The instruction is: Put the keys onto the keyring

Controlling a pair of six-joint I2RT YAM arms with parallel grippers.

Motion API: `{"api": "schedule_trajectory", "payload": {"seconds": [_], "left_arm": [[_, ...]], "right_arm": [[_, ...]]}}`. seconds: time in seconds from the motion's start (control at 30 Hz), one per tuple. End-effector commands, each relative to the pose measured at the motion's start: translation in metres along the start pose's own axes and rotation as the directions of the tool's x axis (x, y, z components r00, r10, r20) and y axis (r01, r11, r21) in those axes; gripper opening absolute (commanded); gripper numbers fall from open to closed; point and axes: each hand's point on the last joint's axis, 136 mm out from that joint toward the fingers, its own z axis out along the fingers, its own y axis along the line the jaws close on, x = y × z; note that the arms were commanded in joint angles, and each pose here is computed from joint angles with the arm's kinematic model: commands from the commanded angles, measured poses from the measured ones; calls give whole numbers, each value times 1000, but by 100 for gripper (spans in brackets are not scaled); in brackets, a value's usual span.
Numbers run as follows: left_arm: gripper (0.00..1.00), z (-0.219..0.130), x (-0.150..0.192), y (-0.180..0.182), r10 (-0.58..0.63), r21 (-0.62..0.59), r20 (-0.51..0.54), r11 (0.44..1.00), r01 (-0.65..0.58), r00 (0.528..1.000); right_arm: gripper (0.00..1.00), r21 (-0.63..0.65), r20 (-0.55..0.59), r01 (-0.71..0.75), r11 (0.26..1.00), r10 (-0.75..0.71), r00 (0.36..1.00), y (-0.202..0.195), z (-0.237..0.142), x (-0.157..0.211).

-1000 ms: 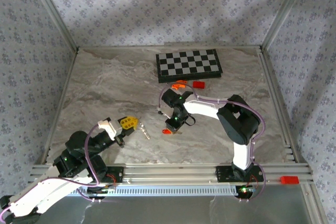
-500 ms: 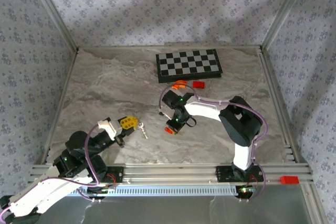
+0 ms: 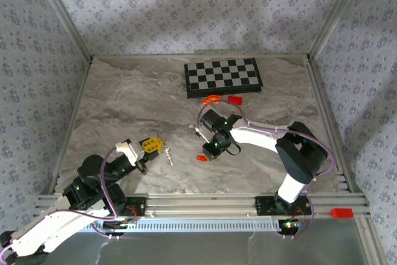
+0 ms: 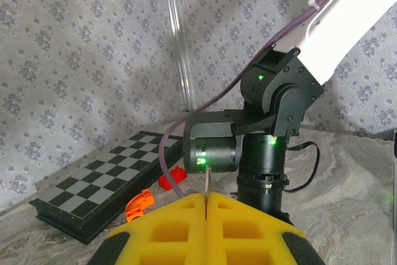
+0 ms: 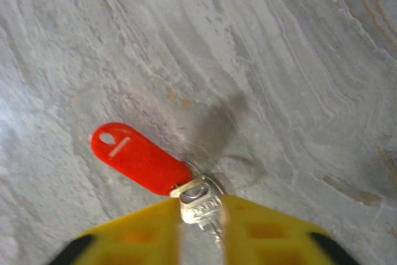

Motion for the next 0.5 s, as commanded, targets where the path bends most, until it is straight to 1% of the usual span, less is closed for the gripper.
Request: {"api": "schedule_trajectory", "payload": {"seconds": [0.0, 0.07, 0.17, 0.3, 0.47], "left_arm": [[0, 0, -13, 0, -7, 3, 51, 1000, 7, 999], [0, -1, -14, -1, -10, 6, 54, 1000, 10, 998], [0, -2, -15, -1, -13, 7, 60, 1000, 12, 998], [0, -4, -16, -1, -11, 5, 66, 1000, 11, 998], [0, -3, -14, -2, -13, 11, 66, 1000, 12, 998]], "right_arm": [[40, -31, 44, -16, 999, 17, 999, 10, -9, -13], [46, -31, 46, -19, 999, 21, 999, 10, -8, -18], [46, -20, 24, -9, 1000, 9, 1000, 8, -3, -21], [42, -11, -49, 24, 1000, -24, 999, 6, 3, -13], [37, -43, -77, 10, 999, -14, 997, 2, 1, -6]]}}
